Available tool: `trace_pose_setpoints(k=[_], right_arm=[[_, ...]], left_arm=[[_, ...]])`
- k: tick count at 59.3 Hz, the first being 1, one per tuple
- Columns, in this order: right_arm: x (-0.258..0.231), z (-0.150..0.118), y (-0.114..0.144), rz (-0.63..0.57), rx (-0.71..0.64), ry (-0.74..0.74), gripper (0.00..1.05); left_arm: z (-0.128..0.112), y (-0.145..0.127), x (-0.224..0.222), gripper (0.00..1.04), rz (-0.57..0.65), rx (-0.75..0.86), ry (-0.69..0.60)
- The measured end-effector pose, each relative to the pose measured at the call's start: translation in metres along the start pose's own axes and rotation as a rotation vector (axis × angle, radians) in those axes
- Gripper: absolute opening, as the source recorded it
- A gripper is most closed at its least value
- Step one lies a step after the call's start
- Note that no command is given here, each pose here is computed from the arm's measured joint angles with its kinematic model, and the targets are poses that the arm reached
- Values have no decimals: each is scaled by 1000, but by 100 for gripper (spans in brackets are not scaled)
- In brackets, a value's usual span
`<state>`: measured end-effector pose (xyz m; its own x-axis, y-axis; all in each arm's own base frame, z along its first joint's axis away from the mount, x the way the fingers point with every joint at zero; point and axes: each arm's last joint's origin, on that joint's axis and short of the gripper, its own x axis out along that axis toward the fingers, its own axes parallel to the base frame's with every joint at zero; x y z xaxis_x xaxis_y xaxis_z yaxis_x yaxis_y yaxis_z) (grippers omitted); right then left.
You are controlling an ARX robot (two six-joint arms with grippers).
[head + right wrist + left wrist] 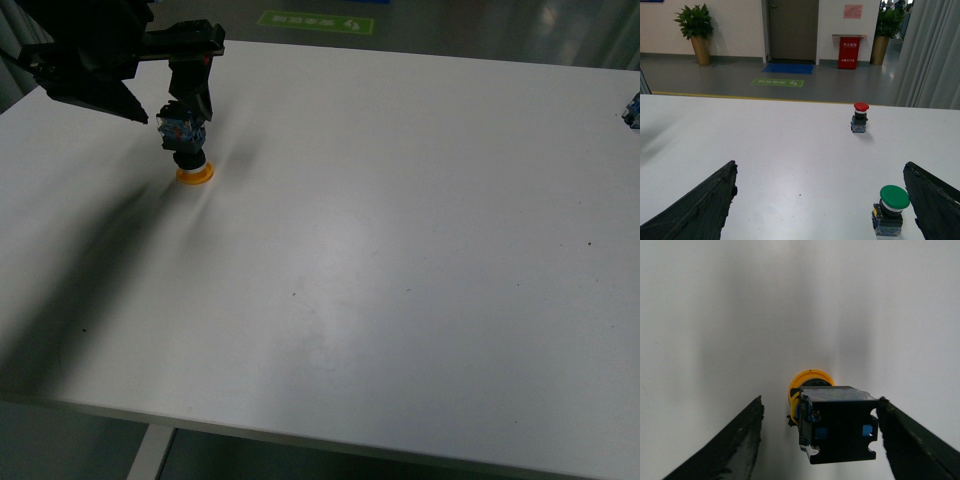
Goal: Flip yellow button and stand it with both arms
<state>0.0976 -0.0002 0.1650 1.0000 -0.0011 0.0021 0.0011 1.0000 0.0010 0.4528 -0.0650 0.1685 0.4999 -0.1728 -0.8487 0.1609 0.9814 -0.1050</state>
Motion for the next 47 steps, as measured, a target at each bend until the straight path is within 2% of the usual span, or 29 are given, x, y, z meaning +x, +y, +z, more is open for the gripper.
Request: trace_pose_setpoints(k=[10, 14, 27, 33, 38, 43, 47], right_arm=[[0, 0, 0, 0, 0, 0, 97], [0, 0, 0, 0, 0, 0, 97], [0, 0, 0, 0, 0, 0, 97], [0, 0, 0, 0, 0, 0, 97], [0, 0, 0, 0, 0, 0, 97], [0, 0, 0, 0, 0, 0, 97], [0, 0, 0, 0, 0, 0, 97]], left_arm=[[-2, 3, 3, 43, -2, -43, 21], [-2, 5, 3, 37, -17, -72, 22], [-4, 14, 3, 36, -65, -156, 16], [-7, 16, 0, 36, -166, -226, -17], [-10, 13, -7, 36, -190, -240, -112], [-10, -1, -24, 36, -298, -240, -231], [-6, -19, -43, 36, -431, -236, -327]])
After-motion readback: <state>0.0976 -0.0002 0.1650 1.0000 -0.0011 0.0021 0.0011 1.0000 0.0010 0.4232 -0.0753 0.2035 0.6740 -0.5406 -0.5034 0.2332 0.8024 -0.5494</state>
